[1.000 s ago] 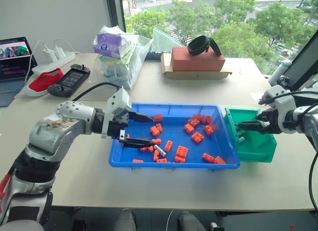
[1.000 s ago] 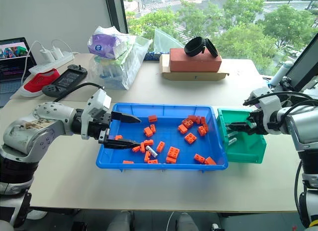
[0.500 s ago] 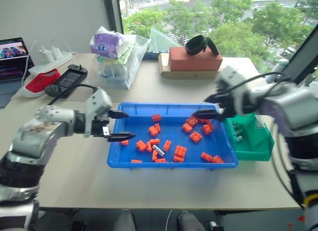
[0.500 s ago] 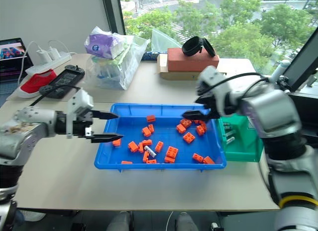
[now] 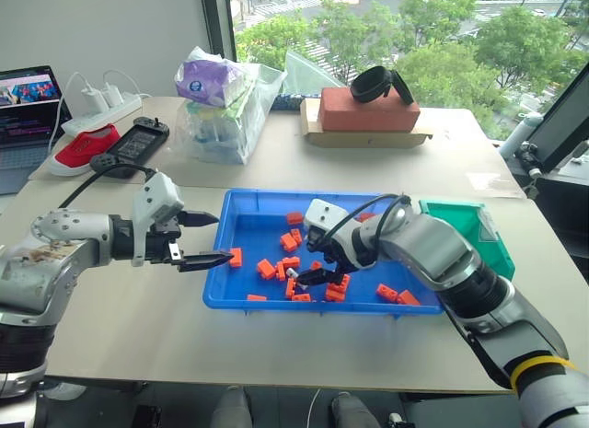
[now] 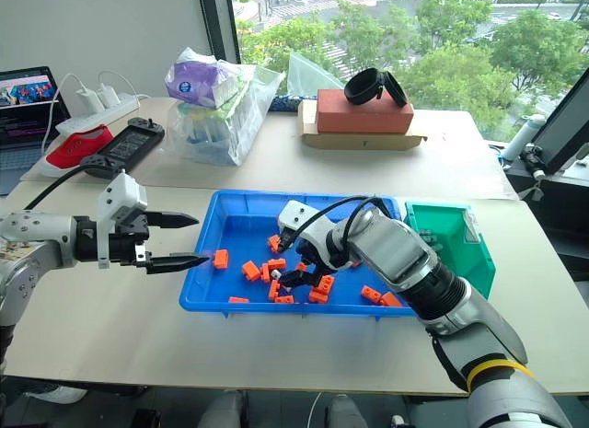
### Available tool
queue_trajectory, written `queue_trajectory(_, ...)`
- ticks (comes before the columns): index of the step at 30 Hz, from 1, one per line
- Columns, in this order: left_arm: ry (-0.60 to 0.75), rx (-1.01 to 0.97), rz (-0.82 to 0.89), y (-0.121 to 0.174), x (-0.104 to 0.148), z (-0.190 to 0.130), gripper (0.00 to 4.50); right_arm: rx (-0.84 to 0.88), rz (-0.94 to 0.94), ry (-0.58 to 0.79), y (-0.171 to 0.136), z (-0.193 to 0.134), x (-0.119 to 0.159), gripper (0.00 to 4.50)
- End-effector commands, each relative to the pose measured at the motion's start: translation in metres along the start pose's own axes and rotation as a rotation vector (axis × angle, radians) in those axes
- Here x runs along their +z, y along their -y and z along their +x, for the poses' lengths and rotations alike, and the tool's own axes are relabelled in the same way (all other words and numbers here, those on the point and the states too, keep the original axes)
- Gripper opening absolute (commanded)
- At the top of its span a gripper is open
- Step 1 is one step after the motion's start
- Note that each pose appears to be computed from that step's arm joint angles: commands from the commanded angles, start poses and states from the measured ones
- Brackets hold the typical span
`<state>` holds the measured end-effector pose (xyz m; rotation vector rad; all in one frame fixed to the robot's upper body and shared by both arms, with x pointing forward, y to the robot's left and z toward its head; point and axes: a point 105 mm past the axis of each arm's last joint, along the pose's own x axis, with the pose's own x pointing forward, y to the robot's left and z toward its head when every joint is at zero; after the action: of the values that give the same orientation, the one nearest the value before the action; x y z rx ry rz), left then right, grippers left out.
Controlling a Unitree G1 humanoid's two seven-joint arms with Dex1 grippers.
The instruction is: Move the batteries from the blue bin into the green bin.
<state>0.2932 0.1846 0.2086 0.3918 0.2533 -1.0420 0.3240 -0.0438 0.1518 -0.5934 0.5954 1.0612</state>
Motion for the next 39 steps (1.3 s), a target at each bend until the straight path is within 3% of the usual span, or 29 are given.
queue_trajectory(1, 0.007, 0.029, 0.035, -0.002, 0.007, -0.007, 4.50, -0.028, -0.023, 0.001, 0.001, -0.005, 0.002, 4.37)
queue_trajectory(17, -0.020, -0.024, 0.035, 0.005, 0.003, -0.002, 4.50, 0.018, -0.045, 0.046, -0.014, -0.006, 0.013, 4.37)
queue_trajectory(21, -0.029, -0.020, 0.038, 0.005, 0.002, -0.003, 4.50, 0.020, -0.052, 0.051, -0.015, -0.005, 0.016, 3.44)
queue_trajectory(28, -0.029, -0.022, 0.036, 0.006, 0.002, -0.003, 4.50, 0.046, -0.050, 0.052, -0.020, -0.003, 0.016, 3.44)
queue_trajectory(32, -0.026, -0.026, 0.037, 0.007, 0.003, -0.002, 4.50, 0.083, -0.043, 0.043, -0.026, 0.002, 0.013, 2.48)
queue_trajectory(34, -0.024, -0.028, 0.038, 0.007, 0.003, -0.001, 4.50, 0.068, -0.040, 0.029, -0.024, 0.005, 0.009, 1.74)
queue_trajectory(39, -0.024, -0.032, 0.038, 0.008, 0.004, -0.001, 4.50, 0.078, -0.018, 0.021, -0.024, 0.011, 0.005, 1.74)
